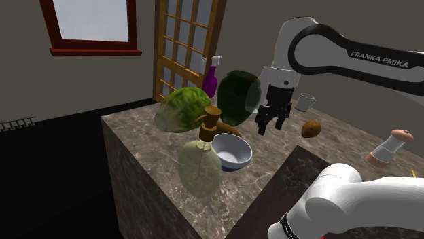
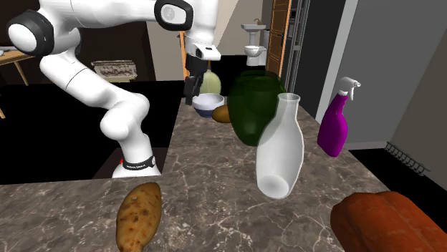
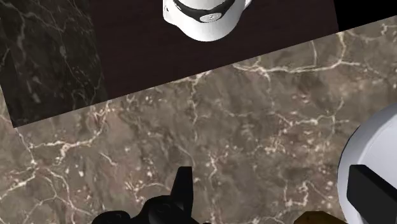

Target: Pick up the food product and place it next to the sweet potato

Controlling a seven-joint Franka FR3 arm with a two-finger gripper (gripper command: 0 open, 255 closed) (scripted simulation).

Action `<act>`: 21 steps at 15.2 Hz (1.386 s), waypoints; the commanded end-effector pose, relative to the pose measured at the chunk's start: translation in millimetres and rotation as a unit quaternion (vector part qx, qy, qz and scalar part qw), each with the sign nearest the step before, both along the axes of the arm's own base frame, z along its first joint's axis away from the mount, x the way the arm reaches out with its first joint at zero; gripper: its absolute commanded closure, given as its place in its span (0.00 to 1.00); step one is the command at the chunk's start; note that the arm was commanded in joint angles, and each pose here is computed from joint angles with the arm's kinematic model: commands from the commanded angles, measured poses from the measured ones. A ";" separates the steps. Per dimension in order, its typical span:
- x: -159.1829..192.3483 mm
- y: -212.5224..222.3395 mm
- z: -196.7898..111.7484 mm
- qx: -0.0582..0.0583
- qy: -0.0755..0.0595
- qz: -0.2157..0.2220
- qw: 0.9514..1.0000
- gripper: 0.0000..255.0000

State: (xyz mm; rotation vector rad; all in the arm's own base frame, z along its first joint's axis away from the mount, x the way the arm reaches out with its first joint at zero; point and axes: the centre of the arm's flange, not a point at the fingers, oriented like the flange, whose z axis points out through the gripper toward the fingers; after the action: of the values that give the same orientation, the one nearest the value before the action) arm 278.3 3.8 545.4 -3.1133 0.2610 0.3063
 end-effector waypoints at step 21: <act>109.8 105.1 -61.2 -0.103 -0.133 0.196 0.966 0.00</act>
State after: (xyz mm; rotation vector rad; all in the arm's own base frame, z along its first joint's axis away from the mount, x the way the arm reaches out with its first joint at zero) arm 387.3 109.9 489.8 -3.3374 -0.3509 -0.1549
